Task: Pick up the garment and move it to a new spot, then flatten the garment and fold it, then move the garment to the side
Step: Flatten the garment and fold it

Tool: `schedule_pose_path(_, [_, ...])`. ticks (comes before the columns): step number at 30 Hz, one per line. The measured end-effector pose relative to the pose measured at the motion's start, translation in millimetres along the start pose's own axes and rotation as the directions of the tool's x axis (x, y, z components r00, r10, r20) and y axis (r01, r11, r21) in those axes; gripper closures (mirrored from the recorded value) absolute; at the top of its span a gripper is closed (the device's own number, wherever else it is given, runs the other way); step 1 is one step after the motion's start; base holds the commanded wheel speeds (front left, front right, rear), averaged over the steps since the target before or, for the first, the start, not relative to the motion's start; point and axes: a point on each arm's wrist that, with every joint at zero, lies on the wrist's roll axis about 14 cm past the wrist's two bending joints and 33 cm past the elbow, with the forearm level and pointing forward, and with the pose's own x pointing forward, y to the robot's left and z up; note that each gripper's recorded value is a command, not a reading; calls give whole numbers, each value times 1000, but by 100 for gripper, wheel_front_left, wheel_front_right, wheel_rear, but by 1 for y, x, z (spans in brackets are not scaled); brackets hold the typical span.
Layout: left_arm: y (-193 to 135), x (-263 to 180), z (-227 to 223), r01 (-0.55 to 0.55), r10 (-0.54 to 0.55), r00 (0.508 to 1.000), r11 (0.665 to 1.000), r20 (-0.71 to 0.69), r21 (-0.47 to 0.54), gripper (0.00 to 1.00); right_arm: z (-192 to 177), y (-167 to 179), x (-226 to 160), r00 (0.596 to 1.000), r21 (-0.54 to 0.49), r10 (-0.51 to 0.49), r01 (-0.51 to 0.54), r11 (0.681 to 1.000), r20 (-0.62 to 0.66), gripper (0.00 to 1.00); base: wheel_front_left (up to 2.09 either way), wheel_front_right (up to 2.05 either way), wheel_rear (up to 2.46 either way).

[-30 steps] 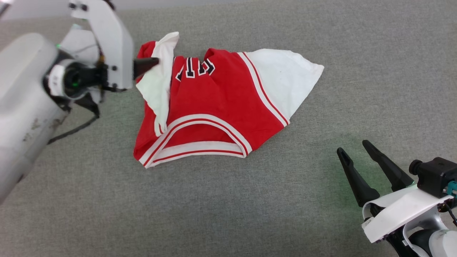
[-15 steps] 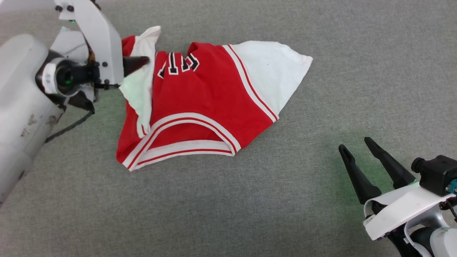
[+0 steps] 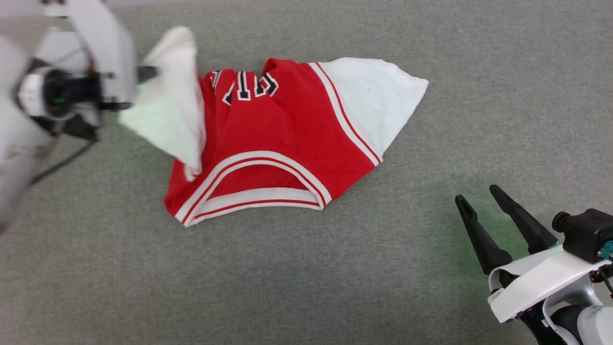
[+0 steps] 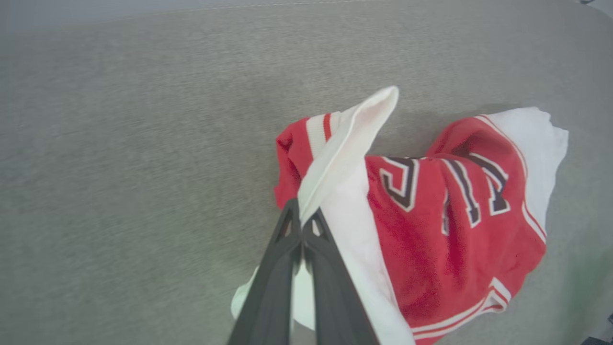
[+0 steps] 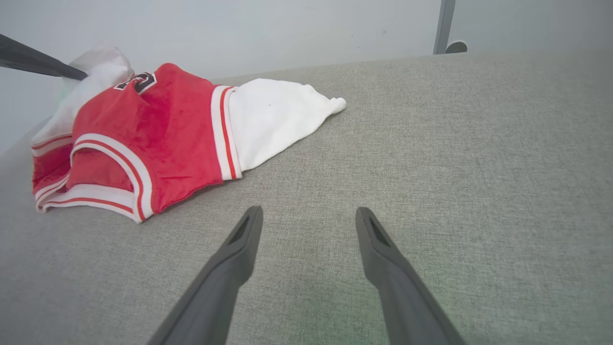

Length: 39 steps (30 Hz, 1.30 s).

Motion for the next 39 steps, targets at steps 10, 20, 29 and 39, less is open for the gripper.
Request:
schedule_pose_path(10, [97, -41, -23, -305, 303, 950, 952, -70, -14, 100, -1, 7, 4, 1000, -3, 26, -26, 1000, -9, 0, 0, 0, 0])
schedule_pose_path(20, [113, -34, -32, -341, 344, 938, 938, 43, -52, 0, 9, 1, 1, 1000, -62, 25, -26, 998, -9, 0, 0, 0, 0])
schedule_pose_path(29, [84, -51, -19, -234, 236, 918, 971, 317, -46, 0, 30, 5, 6, 995, -195, 86, -94, 976, -53, 0, 0, 0, 0])
schedule_pose_path(39, [45, -85, -55, -208, 199, 778, 977, 596, -54, 0, 37, 8, 33, 945, -259, 141, -221, 940, -294, 0, 0, 0, 0])
